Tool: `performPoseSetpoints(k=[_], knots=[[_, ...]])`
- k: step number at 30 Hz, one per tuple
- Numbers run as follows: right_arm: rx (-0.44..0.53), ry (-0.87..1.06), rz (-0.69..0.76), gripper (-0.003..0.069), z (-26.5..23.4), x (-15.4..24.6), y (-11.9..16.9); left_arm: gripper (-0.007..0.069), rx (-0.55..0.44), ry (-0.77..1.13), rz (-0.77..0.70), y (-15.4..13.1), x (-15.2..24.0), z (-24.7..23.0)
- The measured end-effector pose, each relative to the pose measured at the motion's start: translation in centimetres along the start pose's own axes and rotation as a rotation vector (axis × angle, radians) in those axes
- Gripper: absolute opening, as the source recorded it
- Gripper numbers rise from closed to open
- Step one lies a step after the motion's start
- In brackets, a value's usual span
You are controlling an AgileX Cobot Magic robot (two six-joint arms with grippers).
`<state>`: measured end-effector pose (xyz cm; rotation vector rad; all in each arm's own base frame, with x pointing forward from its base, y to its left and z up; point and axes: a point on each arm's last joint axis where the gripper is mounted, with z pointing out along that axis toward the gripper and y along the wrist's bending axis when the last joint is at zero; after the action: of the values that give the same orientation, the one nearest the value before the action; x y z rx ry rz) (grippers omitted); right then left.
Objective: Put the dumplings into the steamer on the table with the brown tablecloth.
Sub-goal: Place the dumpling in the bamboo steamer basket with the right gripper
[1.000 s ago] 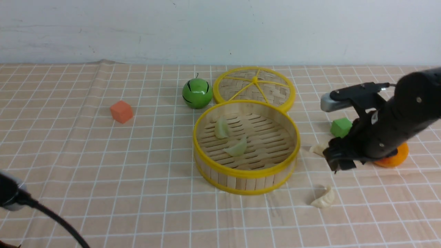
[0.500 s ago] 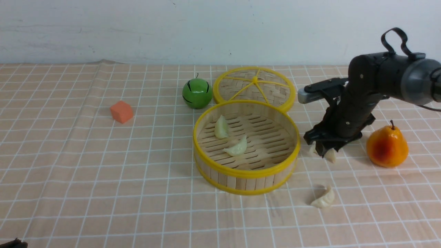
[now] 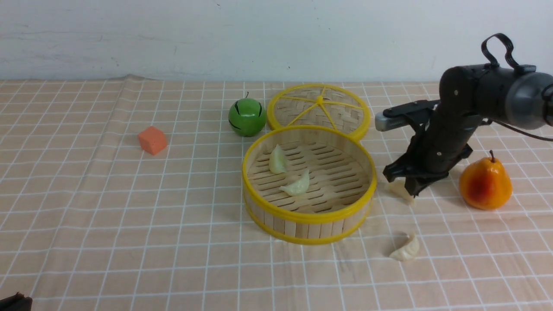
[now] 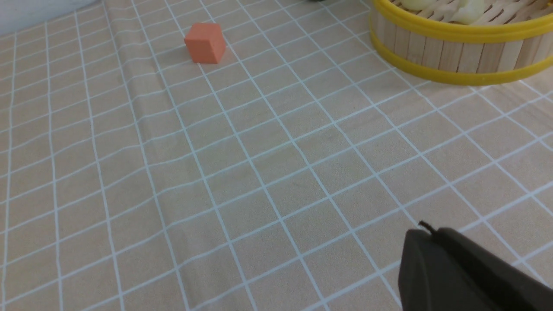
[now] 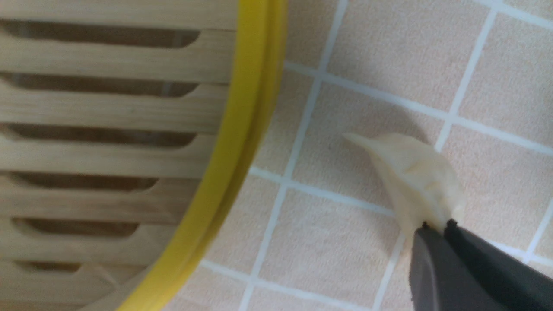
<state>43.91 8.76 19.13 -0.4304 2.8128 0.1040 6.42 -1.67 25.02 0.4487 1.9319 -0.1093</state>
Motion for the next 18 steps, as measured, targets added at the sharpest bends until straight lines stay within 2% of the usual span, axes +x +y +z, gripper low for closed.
performPoseSetpoints(k=[7, 10, 18], knots=[[0.007, -0.119, -0.037, -0.0018, -5.7, -0.4, 0.4, -0.0014, 0.002, -0.013, 0.002, 0.0, -0.1, 0.0], [0.001, -0.145, -0.04, -0.0018, -6.4, -0.6, 0.5, -0.0014, 0.003, -0.015, 0.002, 0.0, -0.1, 0.0], [-0.125, -0.227, -0.039, -0.0018, -7.5, -1.4, 2.9, -0.0014, 0.004, -0.02, 0.002, 0.0, -0.2, 0.0]])
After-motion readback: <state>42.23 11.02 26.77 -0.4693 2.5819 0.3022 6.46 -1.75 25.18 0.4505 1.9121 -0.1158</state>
